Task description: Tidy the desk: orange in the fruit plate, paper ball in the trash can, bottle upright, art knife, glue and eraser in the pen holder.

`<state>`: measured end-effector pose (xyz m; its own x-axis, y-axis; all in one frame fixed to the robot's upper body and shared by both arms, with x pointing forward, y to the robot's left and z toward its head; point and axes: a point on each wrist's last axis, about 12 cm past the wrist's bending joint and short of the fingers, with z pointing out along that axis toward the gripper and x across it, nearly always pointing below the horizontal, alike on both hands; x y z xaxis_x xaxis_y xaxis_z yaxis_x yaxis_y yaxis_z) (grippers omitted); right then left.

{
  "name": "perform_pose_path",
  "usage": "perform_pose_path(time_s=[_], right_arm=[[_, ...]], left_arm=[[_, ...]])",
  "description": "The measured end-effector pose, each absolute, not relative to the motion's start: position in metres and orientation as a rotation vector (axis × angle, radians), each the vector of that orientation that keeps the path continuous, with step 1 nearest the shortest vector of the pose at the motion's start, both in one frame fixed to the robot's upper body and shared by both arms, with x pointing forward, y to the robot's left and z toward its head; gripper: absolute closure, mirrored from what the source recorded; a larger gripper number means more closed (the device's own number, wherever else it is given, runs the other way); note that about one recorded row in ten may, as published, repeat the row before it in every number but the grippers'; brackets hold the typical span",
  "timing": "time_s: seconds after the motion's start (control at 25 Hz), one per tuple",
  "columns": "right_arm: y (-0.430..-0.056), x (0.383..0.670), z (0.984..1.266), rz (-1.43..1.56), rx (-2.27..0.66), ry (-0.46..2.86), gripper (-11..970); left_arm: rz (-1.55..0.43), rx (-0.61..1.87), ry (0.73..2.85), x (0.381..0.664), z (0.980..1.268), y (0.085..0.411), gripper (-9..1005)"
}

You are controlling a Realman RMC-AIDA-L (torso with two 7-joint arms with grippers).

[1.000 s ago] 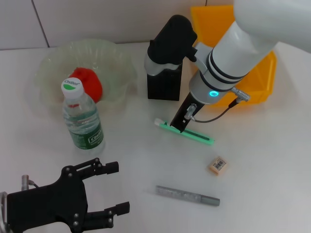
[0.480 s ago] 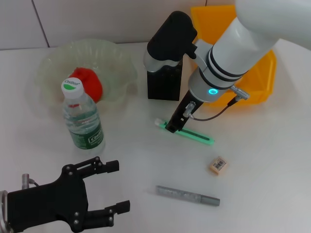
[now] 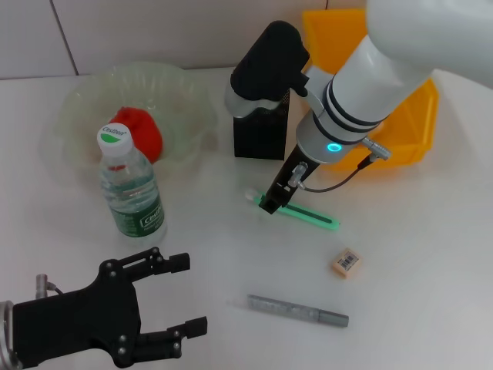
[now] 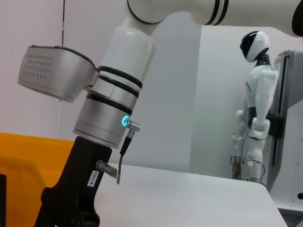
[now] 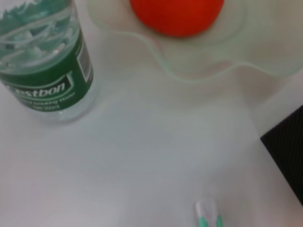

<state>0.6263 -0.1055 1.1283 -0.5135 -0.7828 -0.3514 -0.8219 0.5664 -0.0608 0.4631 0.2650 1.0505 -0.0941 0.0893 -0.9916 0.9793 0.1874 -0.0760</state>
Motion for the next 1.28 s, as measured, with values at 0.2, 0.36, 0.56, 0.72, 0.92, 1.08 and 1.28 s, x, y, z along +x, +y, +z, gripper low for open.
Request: perform_pose_path(time_s=[0.2, 0.36, 0.56, 0.72, 0.92, 1.08, 1.28], right_arm=[[-0.1043, 0.6263, 1.1251, 0.141, -1.330, 2.479, 435], [-0.1048, 0.6268, 1.1235, 0.134, -1.332, 2.491, 436], [-0.1048, 0.6269, 1.1234, 0.133, -1.332, 2.492, 435], [-0.1046, 0.6271, 1.1234, 0.132, -1.331, 2.494, 446], [-0.1058, 0.6268, 1.1214, 0.129, -1.331, 2.505, 480], [-0.1060, 0.6267, 1.1212, 0.129, -1.331, 2.507, 513], [-0.1058, 0.6264, 1.1216, 0.130, -1.334, 2.508, 551]], left_arm=[[-1.084, 1.099, 1.425, 0.4635, 1.0507, 0.2648, 181], [-1.085, 1.101, 1.423, 0.4642, 1.0511, 0.2644, 181], [-1.085, 1.100, 1.423, 0.4642, 1.0511, 0.2643, 181], [-1.087, 1.100, 1.424, 0.4642, 1.0511, 0.2641, 181], [-1.088, 1.102, 1.424, 0.4641, 1.0510, 0.2640, 181], [-1.088, 1.102, 1.424, 0.4640, 1.0510, 0.2640, 181], [-1.089, 1.103, 1.424, 0.4640, 1.0510, 0.2639, 181]])
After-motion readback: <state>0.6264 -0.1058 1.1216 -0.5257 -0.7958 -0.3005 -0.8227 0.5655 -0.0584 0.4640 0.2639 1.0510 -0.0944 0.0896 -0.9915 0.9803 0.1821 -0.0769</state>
